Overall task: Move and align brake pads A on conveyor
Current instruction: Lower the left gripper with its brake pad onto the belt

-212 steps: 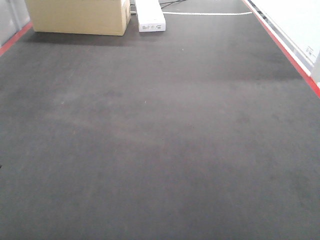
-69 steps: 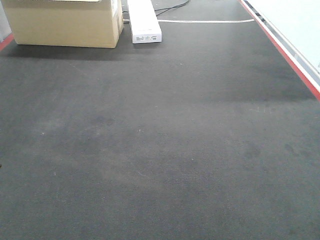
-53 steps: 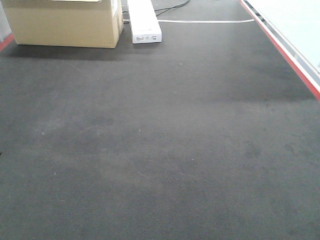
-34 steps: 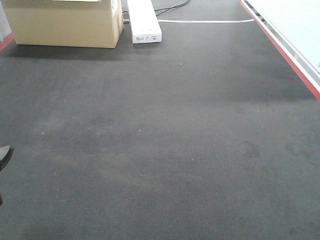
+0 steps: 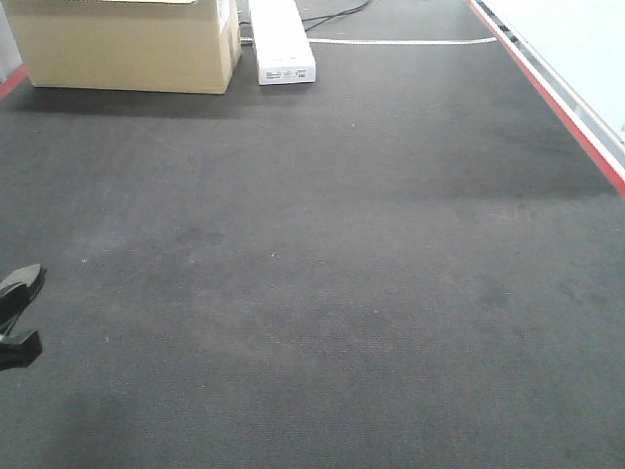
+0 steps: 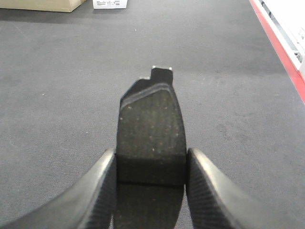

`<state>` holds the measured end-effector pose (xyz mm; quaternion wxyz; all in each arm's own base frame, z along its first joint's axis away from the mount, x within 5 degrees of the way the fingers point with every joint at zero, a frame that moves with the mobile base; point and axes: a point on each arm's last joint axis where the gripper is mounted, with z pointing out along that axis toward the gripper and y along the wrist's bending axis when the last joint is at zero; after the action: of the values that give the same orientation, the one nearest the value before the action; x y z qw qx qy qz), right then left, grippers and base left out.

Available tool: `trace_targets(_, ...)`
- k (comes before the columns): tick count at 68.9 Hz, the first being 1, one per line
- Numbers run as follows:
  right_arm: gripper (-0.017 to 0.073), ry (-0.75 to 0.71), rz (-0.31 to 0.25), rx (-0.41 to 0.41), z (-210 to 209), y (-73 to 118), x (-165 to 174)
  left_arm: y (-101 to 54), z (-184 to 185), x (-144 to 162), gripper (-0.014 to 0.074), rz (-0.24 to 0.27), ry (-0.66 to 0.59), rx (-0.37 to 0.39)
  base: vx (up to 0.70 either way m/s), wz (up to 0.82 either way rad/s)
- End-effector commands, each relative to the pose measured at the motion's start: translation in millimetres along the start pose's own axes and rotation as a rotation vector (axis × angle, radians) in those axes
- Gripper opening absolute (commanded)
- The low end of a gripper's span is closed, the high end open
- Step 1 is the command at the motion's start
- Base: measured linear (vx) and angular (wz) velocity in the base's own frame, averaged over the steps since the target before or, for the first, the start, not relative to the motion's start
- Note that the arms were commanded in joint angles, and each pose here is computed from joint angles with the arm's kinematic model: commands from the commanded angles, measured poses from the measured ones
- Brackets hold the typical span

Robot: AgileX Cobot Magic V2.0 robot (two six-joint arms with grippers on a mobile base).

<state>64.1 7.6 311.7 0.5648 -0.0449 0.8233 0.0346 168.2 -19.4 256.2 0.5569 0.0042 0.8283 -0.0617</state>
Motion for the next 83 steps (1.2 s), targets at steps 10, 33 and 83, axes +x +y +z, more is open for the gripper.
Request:
trace_targets(10, -0.0007, -0.116, -0.005, 0.01, -4, -0.7, -17, -0.9, 17, -23, 0.0003, -0.017, -0.115, -0.008, 0.0, 0.0)
trace_targets(33, -0.0007, -0.116, -0.005, 0.01, -4, -0.7, -17, 0.2, 52, -17, 0.0003, -0.015, -0.029, -0.024, 0.0, 0.0)
trace_targets(83, -0.0007, -0.116, -0.005, 0.01, -4, -0.7, -17, 8.6, 119, 32, 0.0003, 0.001, 0.095, -0.074, 0.0, 0.0)
